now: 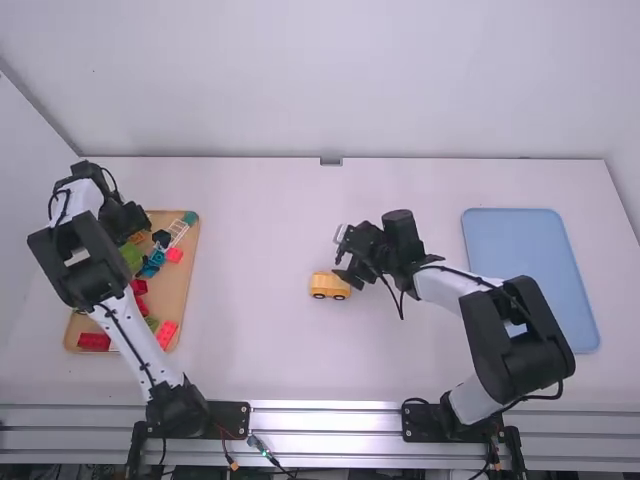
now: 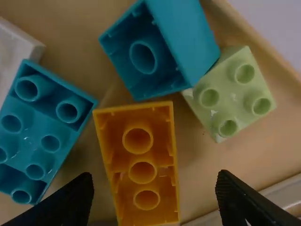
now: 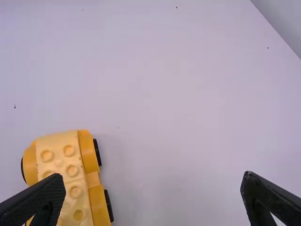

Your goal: Assemble lego blocks to make yellow taxi

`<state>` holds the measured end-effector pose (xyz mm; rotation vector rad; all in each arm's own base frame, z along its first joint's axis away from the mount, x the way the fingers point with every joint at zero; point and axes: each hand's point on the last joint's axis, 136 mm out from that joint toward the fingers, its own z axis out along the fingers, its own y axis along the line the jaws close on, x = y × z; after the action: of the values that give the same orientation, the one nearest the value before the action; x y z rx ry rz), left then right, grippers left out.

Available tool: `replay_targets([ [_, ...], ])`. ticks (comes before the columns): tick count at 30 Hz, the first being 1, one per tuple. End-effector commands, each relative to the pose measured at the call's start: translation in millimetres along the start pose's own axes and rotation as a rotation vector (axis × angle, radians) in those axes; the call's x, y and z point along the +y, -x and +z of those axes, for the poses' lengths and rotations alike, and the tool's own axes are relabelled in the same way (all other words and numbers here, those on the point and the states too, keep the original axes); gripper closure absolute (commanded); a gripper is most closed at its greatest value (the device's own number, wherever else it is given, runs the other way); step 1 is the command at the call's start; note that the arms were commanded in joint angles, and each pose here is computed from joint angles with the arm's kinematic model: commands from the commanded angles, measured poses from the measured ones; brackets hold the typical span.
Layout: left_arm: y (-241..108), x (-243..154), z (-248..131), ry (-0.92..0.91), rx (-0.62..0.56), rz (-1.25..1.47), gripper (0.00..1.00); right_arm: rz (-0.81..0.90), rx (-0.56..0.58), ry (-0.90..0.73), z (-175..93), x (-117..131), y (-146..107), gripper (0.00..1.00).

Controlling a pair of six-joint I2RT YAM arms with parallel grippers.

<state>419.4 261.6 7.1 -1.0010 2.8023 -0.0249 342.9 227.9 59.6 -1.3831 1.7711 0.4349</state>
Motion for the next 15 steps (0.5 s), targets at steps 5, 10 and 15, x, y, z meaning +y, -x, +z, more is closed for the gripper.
replay_targets([
  [5, -0.3, 3.1, 5.4, 0.018, -0.001, -0.008, 0.36, 0.013, -0.003, 0.005, -1.2, 1.9, 0.7, 0.01],
  [10, -2.5, 0.3, 14.2, 0.016, -0.007, -0.001, 0.37, 0.031, -0.003, 0.004, -1.4, 1.6, 0.5, 0.01],
  [15, -5.9, 1.1, 20.1, 0.020, -0.004, 0.000, 0.41, 0.030, -0.004, 0.004, -1.4, 1.4, 0.7, 0.01],
])
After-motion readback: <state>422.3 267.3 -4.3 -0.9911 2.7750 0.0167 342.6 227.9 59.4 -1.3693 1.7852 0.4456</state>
